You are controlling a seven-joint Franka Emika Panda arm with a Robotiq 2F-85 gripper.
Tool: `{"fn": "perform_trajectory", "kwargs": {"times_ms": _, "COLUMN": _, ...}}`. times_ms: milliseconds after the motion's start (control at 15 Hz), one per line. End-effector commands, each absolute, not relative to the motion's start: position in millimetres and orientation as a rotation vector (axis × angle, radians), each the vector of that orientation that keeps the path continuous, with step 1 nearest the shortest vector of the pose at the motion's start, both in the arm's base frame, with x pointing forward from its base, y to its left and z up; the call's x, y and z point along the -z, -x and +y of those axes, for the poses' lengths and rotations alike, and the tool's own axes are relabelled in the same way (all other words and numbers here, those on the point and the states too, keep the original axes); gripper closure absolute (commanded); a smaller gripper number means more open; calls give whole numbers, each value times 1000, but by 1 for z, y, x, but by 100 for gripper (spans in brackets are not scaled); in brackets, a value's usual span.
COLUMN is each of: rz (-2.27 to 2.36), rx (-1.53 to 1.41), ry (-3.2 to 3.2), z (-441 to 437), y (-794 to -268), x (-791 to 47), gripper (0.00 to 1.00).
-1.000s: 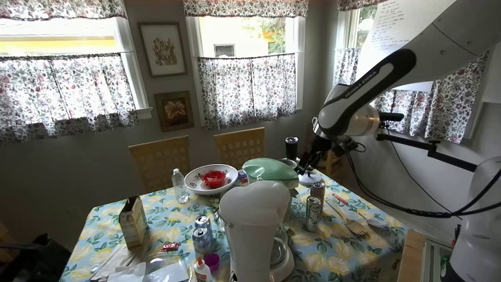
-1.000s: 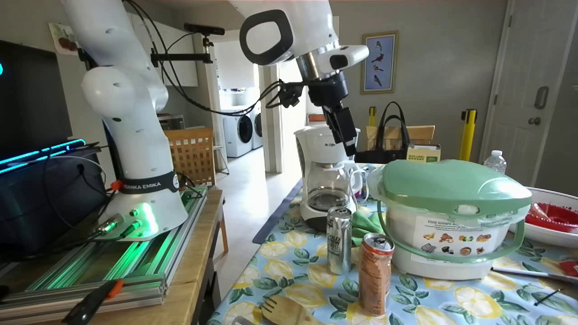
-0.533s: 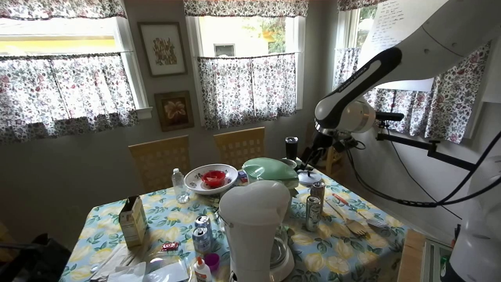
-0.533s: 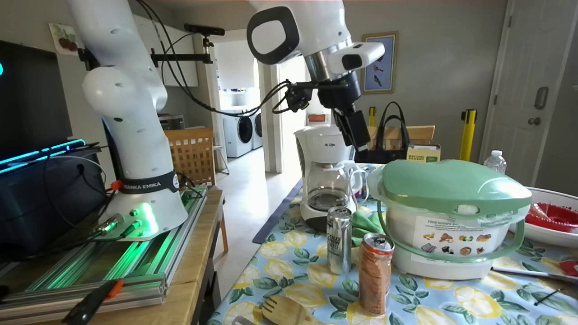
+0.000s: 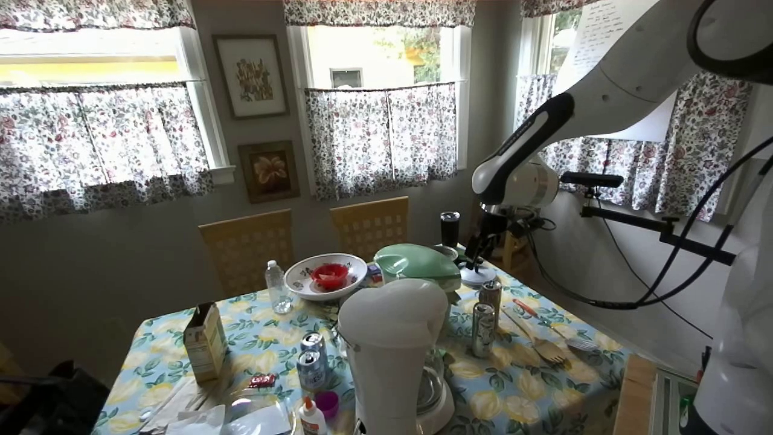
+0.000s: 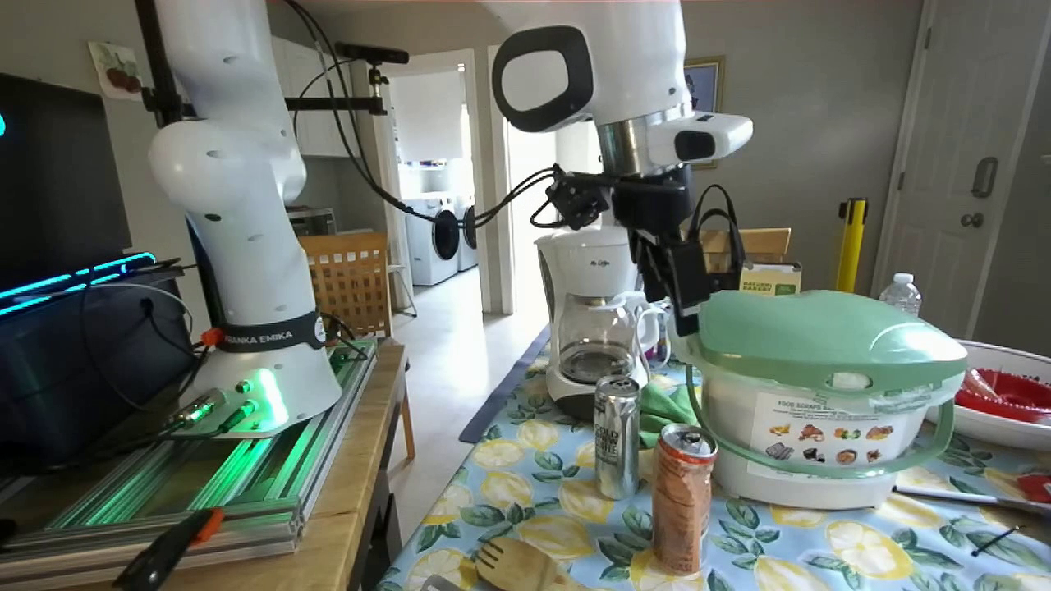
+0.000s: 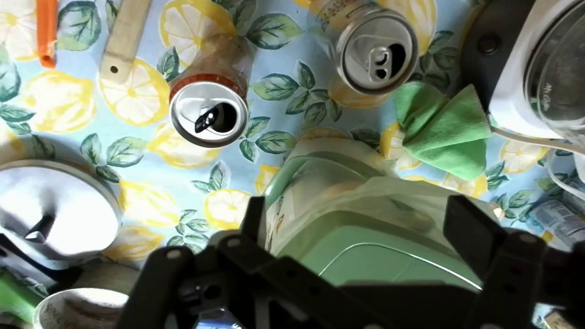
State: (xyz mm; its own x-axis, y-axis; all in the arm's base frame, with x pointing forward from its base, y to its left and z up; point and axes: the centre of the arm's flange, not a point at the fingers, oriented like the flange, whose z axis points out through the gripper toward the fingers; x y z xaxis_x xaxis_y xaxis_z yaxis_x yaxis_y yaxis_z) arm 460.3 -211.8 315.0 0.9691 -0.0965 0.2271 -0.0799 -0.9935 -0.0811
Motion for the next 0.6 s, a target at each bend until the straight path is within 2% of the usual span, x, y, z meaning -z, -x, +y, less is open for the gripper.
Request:
{"fn": "perform_trajectory", "kwargs": {"times_ms": 0, "rz": 70, "rx": 342, "ry": 3057, "z": -240, "y": -485, "x": -308, "gripper": 0}}
{"fn": "perform_trajectory", "kwargs": {"times_ms": 200, "rz": 50, "rx": 430, "ry": 3033, "z": -255, "y": -491, "x": -301, "gripper": 0}}
{"fn": "perform_trajectory", "kwargs": {"times_ms": 267, "rz": 74, "rx": 387, "ry": 3055, "z": -240, "y": -476, "x": -312, "gripper": 0}}
{"fn": "perform_trajectory", "kwargs": {"times_ms": 533, "rz": 70, "rx": 389, "ry": 3051, "z": -241, "y": -477, "x": -310, "gripper": 0}}
